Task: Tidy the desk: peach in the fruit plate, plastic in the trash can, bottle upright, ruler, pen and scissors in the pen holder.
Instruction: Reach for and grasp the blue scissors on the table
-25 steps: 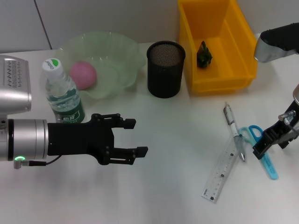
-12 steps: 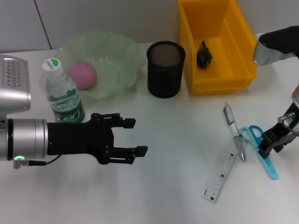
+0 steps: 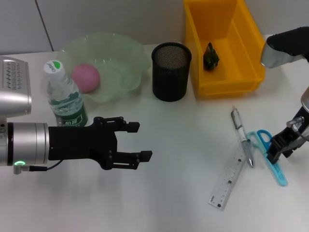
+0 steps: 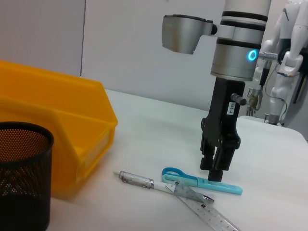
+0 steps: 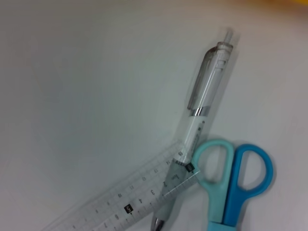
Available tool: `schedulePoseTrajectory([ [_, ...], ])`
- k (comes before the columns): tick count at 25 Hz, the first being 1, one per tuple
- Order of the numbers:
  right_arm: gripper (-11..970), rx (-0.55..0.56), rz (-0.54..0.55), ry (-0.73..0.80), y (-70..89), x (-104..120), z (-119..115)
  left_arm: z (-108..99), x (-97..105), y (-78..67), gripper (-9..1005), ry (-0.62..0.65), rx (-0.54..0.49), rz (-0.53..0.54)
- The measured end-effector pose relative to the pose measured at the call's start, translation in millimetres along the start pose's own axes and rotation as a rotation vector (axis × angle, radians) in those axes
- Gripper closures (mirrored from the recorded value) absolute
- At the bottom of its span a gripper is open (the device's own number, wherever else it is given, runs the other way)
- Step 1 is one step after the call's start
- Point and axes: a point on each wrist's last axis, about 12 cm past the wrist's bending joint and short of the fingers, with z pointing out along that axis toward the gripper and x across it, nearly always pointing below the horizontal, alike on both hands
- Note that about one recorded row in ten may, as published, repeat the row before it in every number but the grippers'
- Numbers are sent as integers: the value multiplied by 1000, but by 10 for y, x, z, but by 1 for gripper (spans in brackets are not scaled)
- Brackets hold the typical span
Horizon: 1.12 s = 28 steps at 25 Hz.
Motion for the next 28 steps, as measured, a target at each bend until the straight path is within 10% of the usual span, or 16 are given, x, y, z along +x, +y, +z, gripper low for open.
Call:
schedulePoseTrajectory([
  [28,562,-5,103,11,12,-34,88,-2,-43,16,182,-2,-3,14],
])
